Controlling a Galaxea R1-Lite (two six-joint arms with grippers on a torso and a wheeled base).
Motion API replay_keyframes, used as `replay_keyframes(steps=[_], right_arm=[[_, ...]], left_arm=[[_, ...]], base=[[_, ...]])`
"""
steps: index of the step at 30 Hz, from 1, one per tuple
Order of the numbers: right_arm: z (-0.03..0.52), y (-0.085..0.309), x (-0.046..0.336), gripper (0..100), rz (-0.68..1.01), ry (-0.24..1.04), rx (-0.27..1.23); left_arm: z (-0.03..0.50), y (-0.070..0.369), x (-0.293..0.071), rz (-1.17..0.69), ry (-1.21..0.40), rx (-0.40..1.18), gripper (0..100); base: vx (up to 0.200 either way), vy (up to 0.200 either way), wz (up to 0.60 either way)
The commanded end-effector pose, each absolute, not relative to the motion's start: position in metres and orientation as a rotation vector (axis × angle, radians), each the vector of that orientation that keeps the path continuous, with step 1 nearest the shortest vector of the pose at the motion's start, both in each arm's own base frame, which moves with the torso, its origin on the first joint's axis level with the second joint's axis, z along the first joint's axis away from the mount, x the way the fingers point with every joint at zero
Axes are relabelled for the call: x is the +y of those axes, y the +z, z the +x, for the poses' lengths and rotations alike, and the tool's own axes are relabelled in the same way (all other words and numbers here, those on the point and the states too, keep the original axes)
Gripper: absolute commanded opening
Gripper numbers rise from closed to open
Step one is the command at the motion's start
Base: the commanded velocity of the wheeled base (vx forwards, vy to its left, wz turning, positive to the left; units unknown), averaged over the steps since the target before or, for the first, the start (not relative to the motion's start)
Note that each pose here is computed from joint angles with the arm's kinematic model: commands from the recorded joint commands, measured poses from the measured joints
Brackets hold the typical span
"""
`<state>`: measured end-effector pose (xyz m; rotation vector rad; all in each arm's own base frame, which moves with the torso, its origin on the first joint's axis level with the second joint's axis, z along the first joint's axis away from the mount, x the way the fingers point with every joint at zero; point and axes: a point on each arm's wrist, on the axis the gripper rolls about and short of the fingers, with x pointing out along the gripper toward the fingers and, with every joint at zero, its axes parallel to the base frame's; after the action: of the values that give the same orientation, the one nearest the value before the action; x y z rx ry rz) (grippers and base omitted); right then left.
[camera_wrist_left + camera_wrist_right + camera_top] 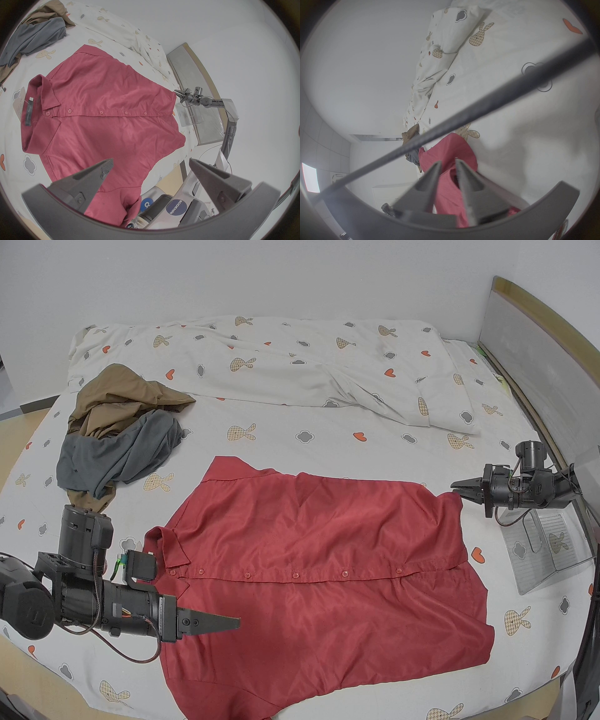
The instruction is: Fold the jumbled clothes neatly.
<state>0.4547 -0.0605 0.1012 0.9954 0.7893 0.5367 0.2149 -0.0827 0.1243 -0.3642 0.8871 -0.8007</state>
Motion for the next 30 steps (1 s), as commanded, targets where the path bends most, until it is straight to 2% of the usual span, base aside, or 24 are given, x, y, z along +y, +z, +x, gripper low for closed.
replay_keyframes(steps=[1,9,16,23,24,30], right_arm=[[0.459,0.084,-0.066,100,1.012,0.519,0.807],[0.459,0.083,-0.055,100,0.993,0.546,0.823],[0.456,0.095,-0.019,100,0.967,0.614,0.856],[0.457,0.099,-0.017,100,0.957,0.622,0.843],[0.457,0.099,-0.020,0,0.959,0.618,0.841],[0.456,0.094,-0.032,0,0.968,0.593,0.833]], left_arm=[[0.216,0.123,-0.083,-0.365,-0.799,0.890,100],[0.216,0.122,-0.083,-0.366,-0.799,0.892,100],[0.216,0.123,-0.083,-0.365,-0.799,0.890,100],[0.216,0.123,-0.083,-0.365,-0.800,0.887,100],[0.216,0.124,-0.083,-0.365,-0.801,0.886,100],[0.215,0.123,-0.083,-0.365,-0.800,0.887,100]], base=[[0.000,0.000,0.00],[0.000,0.000,0.00],[0.000,0.000,0.00],[0.000,0.000,0.00],[0.000,0.000,0.00],[0.000,0.000,0.00]])
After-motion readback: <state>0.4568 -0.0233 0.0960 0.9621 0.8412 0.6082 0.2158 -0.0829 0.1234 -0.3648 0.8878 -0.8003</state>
